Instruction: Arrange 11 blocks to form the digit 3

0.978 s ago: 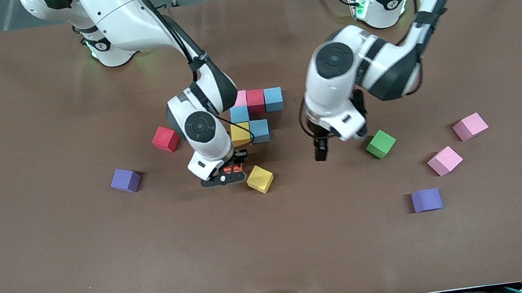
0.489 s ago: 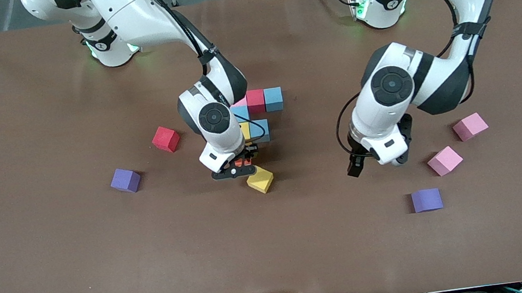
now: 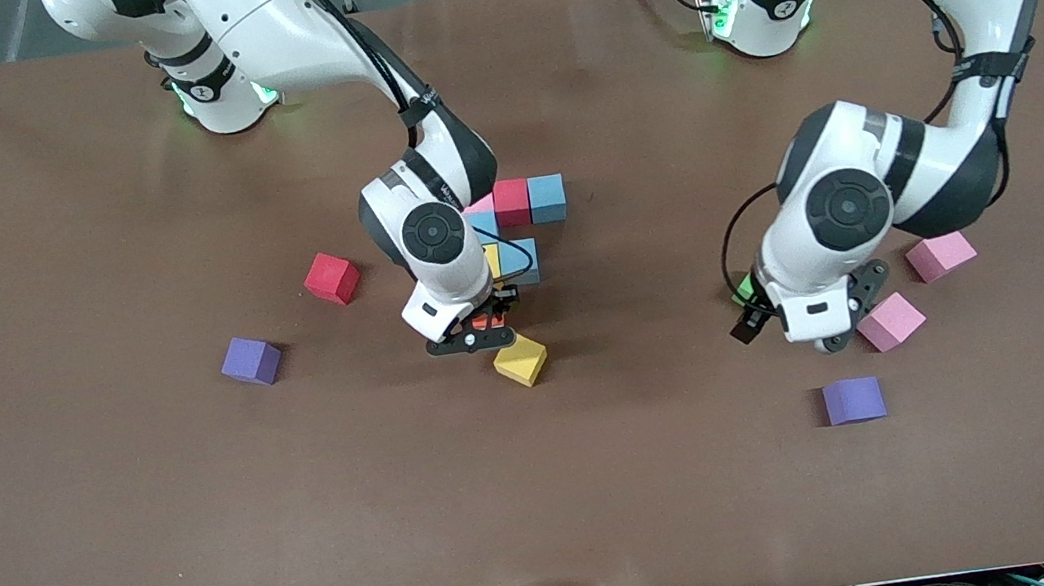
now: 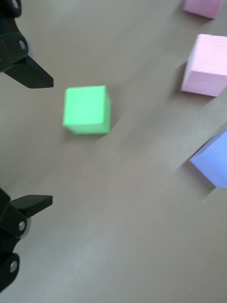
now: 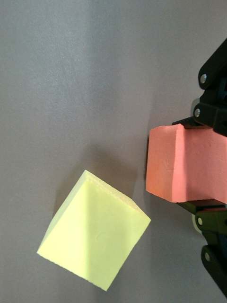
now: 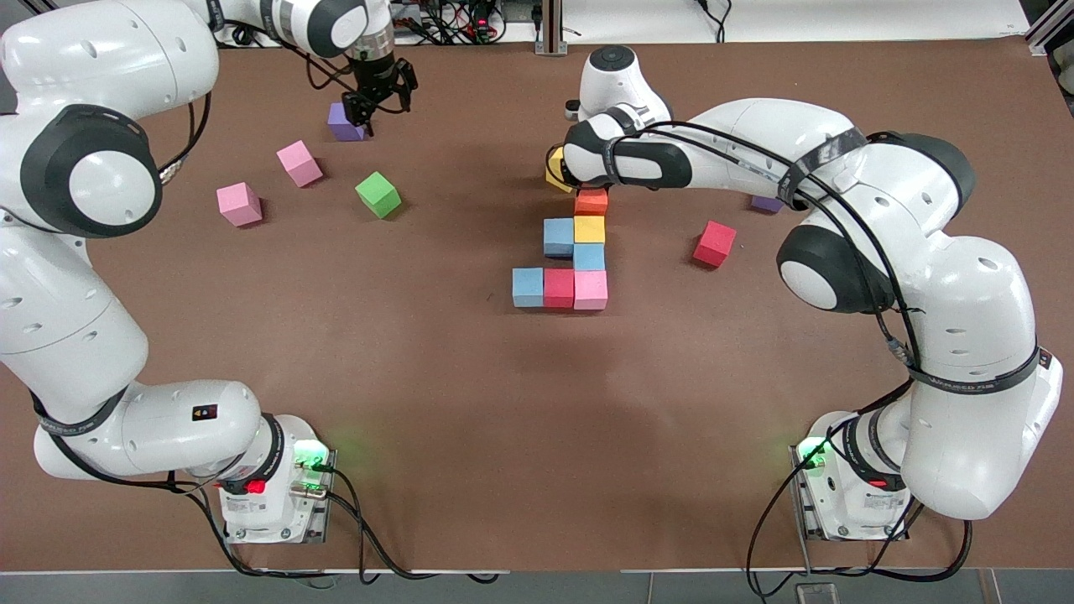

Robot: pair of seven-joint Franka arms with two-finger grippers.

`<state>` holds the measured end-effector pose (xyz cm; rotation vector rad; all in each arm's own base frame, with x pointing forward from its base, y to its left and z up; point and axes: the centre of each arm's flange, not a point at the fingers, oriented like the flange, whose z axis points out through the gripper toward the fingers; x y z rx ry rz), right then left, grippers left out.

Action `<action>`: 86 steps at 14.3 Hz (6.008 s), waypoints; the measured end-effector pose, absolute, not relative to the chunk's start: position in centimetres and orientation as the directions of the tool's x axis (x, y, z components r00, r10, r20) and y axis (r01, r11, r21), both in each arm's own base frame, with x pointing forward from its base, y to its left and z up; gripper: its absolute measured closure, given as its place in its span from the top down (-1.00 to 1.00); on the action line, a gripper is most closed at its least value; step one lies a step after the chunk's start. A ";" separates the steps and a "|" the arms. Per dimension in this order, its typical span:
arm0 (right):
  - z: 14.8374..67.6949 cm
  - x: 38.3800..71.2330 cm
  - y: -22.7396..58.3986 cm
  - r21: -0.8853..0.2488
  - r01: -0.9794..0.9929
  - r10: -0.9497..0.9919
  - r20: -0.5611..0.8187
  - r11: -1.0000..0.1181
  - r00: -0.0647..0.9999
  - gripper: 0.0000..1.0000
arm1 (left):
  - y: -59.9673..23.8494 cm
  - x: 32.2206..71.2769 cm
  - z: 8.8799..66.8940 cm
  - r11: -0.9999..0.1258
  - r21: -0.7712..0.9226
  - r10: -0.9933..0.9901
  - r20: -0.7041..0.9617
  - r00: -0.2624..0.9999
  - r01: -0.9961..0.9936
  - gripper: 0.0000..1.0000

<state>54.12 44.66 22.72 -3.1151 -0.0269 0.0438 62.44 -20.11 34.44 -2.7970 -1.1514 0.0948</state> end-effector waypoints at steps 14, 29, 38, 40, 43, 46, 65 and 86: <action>21.7 53.5 45.1 -0.013 0.026 0.026 -0.040 -1.000 0.999 0.15 | -13.6 57.4 21.5 -0.655 -0.051 0.755 -0.081 0.650 0.754 0.98; 21.5 53.1 45.4 -0.002 0.041 0.041 -0.038 -0.999 0.998 0.15 | -15.1 60.8 26.1 -0.633 0.070 0.771 -0.023 0.636 0.771 0.08; 21.5 53.0 45.5 0.000 0.044 0.044 -0.037 -0.999 0.998 0.15 | -22.7 61.9 33.1 -0.526 -0.007 0.845 -0.115 0.522 0.850 0.08; 21.4 53.0 45.5 0.001 0.044 0.044 -0.037 -0.999 0.998 0.24 | -24.6 61.2 33.5 -0.495 -0.009 0.864 -0.118 0.490 0.869 0.08; 20.9 53.0 45.4 0.007 0.044 0.043 -0.043 -0.999 0.998 0.81 | -27.8 59.9 32.8 -0.458 -0.029 0.884 -0.125 0.451 0.888 0.08; 21.0 53.0 45.4 0.007 0.043 0.043 -0.041 -0.999 0.998 1.00 | -30.6 58.3 31.6 -0.375 -0.068 0.923 -0.126 0.364 0.925 0.08; 30.6 65.5 24.3 0.057 -0.166 -0.167 -0.015 -0.985 0.986 1.00 | -42.1 47.5 23.9 0.029 -0.083 0.998 -0.061 -0.034 0.996 0.08; 22.1 55.7 5.8 0.078 -0.345 -0.343 0.044 -0.935 0.938 1.00 | -43.5 45.3 20.8 -0.039 -0.091 0.999 -0.031 0.036 0.995 0.08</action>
